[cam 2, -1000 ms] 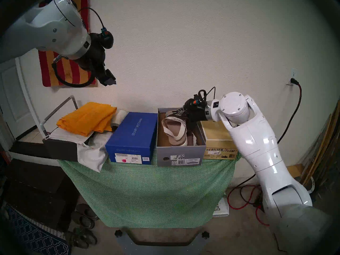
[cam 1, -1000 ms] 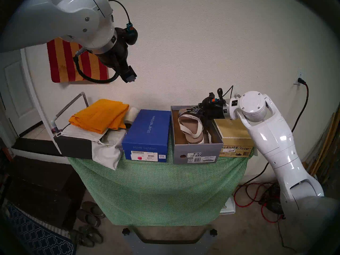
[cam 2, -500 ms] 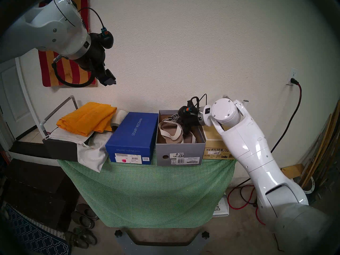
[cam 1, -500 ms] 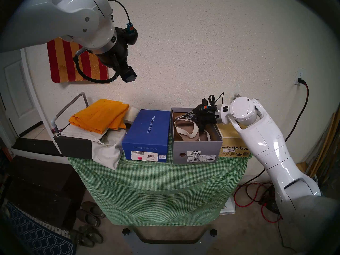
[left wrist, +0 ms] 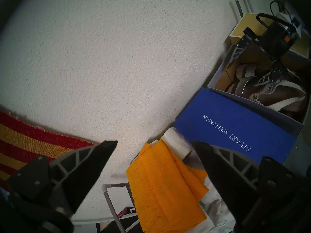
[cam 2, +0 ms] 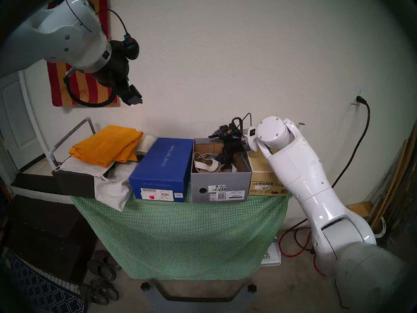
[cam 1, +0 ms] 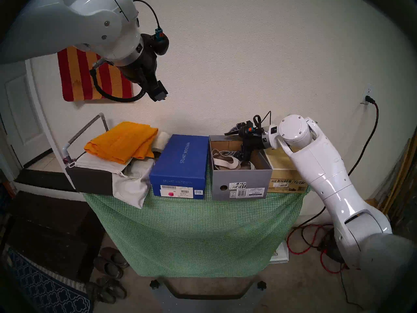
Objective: Put shoes into shoe box
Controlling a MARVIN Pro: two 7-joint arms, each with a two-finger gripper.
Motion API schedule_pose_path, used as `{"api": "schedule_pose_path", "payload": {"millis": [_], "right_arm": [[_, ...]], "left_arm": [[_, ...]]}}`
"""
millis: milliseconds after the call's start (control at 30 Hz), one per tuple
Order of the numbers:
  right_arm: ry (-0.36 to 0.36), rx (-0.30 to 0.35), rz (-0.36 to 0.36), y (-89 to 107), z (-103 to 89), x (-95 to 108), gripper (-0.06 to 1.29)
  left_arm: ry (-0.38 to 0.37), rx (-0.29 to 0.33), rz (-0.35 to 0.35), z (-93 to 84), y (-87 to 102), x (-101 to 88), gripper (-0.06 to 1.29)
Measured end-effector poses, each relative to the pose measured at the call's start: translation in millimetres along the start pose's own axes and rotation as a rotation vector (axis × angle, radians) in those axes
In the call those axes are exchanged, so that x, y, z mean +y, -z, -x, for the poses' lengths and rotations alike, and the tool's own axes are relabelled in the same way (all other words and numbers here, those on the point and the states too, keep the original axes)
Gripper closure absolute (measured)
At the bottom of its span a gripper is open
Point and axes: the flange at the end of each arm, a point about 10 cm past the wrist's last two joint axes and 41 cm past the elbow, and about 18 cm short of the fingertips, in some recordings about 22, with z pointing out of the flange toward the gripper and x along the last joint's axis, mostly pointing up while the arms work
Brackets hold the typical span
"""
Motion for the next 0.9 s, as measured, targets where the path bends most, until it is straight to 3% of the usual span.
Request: {"api": "schedule_pose_path", "payload": {"millis": [267, 467, 633, 667, 700, 900], "right_arm": [[-0.044, 0.006, 0.046, 35.4, -18.9, 44.7, 0.04], [-0.078, 0.0, 0.039, 54.2, -26.0, 65.2, 0.04], [-0.109, 0.044, 0.082, 69.3, -38.0, 87.5, 0.04], [-0.113, 0.064, 0.101, 72.8, -42.3, 92.8, 0.04], [-0.114, 0.115, 0.165, 83.1, -55.2, 107.2, 0.04], [-0.081, 0.243, 0.351, 125.9, -91.7, 141.1, 0.04]], "left_arm": [[-0.001, 0.0, 0.0, 0.0, 0.0, 0.0, -0.03], [-0.001, 0.0, 0.001, 0.0, 0.1, 0.0, -0.03], [-0.001, 0.0, 0.001, 0.0, 0.0, 0.0, -0.03], [-0.001, 0.0, 0.001, 0.0, 0.0, 0.0, -0.03], [-0.002, 0.0, 0.001, 0.0, 0.0, 0.1, -0.03], [-0.002, 0.0, 0.002, 0.0, 0.0, 0.1, -0.03]]}}
